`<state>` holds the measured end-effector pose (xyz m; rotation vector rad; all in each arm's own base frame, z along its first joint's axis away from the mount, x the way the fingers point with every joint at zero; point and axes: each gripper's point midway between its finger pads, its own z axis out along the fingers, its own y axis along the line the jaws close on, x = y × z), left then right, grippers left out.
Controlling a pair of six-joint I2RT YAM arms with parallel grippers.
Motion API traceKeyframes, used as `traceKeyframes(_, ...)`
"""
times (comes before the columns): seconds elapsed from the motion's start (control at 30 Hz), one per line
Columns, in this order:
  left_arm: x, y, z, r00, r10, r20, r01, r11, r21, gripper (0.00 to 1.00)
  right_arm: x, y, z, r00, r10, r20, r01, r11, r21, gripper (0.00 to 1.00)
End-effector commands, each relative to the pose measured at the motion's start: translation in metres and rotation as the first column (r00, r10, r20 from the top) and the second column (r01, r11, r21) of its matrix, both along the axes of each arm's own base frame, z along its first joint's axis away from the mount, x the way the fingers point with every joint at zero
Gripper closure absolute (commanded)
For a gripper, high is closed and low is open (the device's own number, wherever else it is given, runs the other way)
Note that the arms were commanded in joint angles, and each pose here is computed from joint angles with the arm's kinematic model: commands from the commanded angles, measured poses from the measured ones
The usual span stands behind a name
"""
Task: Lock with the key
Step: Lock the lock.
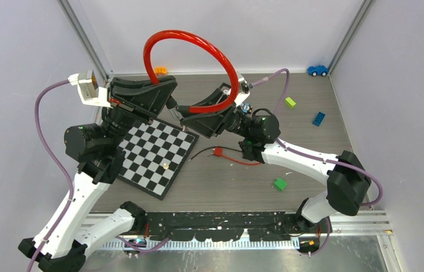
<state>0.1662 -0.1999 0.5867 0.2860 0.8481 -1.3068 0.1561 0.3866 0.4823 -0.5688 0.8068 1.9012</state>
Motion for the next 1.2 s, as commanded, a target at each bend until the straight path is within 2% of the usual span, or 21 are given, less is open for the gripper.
traceKeyframes(0.0, -0.028, 0.016, 0.036, 0.993, -0.007, 0.115, 0.016, 0.997, -0.079, 1.00, -0.017, -0.011, 0.024, 0.997, 0.046, 0.067, -0.051, 0.997, 0.063, 0.53)
traceKeyframes(0.13, -0.028, 0.017, 0.036, 0.993, -0.005, 0.115, 0.015, 0.997, -0.081, 1.00, -0.020, -0.009, 0.024, 0.996, 0.058, 0.073, -0.062, 0.996, 0.058, 0.55)
traceKeyframes(0.3, -0.028, 0.017, 0.035, 0.993, -0.004, 0.114, 0.014, 0.997, -0.080, 1.00, -0.022, -0.008, 0.024, 0.995, 0.070, 0.076, -0.074, 0.996, 0.054, 0.70)
traceKeyframes(0.53, -0.028, 0.017, 0.035, 0.994, 0.000, 0.113, 0.010, 0.997, -0.082, 1.00, -0.026, -0.006, 0.022, 0.993, 0.082, 0.085, -0.086, 0.995, 0.042, 0.81)
traceKeyframes(0.63, -0.027, 0.017, 0.034, 0.994, 0.003, 0.109, 0.006, 0.997, -0.082, 1.00, -0.027, -0.005, 0.018, 0.993, 0.077, 0.090, -0.079, 0.996, 0.027, 0.79)
traceKeyframes(0.73, -0.027, 0.018, 0.034, 0.994, 0.006, 0.109, 0.003, 0.996, -0.084, 1.00, -0.028, -0.005, 0.015, 0.993, 0.062, 0.095, -0.065, 0.998, 0.020, 0.66)
traceKeyframes(0.9, -0.027, 0.018, 0.035, 0.994, 0.008, 0.110, 0.001, 0.996, -0.085, 1.00, -0.028, -0.005, 0.014, 0.994, 0.058, 0.097, -0.060, 0.998, 0.013, 0.65)
traceKeyframes(1.17, -0.027, 0.018, 0.035, 0.994, 0.009, 0.110, 0.000, 0.996, -0.084, 1.00, -0.027, -0.003, 0.013, 0.994, 0.046, 0.097, -0.047, 0.999, 0.007, 0.93)
